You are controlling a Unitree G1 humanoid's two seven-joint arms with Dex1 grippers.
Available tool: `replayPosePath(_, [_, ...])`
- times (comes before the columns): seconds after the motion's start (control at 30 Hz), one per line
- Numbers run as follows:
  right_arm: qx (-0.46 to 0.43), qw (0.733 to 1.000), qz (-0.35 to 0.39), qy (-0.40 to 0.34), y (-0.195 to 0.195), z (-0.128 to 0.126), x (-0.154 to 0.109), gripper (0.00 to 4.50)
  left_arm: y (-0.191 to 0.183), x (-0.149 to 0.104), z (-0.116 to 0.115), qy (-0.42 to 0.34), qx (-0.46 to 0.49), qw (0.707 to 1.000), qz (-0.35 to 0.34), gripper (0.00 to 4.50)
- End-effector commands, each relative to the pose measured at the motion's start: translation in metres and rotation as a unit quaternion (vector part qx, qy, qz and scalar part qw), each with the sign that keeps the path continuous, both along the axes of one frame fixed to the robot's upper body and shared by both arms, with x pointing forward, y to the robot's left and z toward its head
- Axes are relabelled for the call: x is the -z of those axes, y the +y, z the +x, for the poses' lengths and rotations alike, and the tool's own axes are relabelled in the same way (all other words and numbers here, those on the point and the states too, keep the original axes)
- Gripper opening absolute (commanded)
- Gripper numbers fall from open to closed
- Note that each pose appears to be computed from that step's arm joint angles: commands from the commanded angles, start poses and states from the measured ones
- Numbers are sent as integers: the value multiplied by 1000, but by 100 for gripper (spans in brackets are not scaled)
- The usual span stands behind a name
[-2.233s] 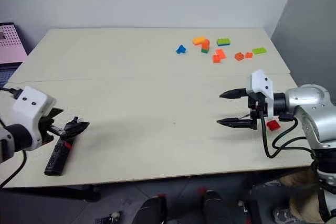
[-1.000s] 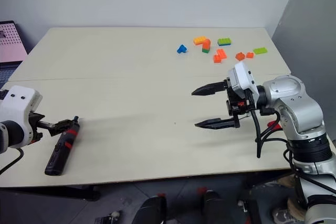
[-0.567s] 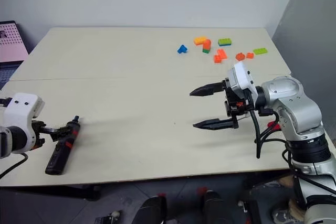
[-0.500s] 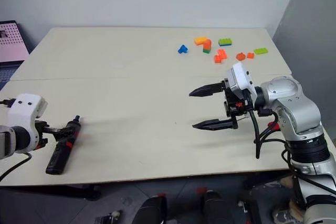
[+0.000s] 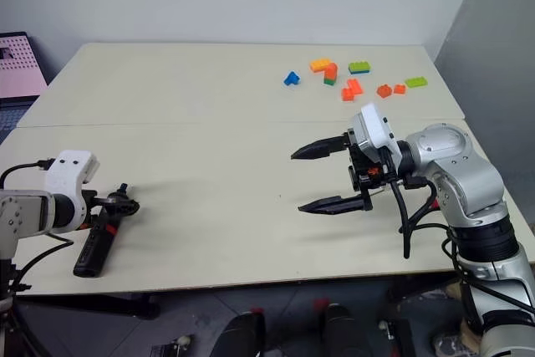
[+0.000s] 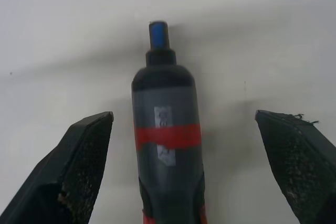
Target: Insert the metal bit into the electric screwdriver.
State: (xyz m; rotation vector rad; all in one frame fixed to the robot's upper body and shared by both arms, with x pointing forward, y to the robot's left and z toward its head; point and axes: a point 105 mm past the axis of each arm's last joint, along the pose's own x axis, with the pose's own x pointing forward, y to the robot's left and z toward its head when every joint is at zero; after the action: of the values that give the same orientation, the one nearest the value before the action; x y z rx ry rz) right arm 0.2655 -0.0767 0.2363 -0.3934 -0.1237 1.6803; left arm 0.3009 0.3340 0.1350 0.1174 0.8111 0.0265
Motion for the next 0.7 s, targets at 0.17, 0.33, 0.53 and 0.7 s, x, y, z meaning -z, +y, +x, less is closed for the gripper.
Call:
replayPosePath(0.17, [-11,1000,3,-18,1,-8,-9,433,8,-3,13,-6,-14,1000,-4,450])
replayPosePath(0.33, [-12,1000,4,-21,2,-7,-11,434,9,0,15,-3,-22,1000,-18,416])
replayPosePath(0.53, [-10,1000,4,-22,2,-6,-12,434,7,5,17,-1,-25,999,-28,291])
replayPosePath(0.7, [3,1000,18,-25,1,1,-21,434,4,8,19,-1,-25,999,-33,183])
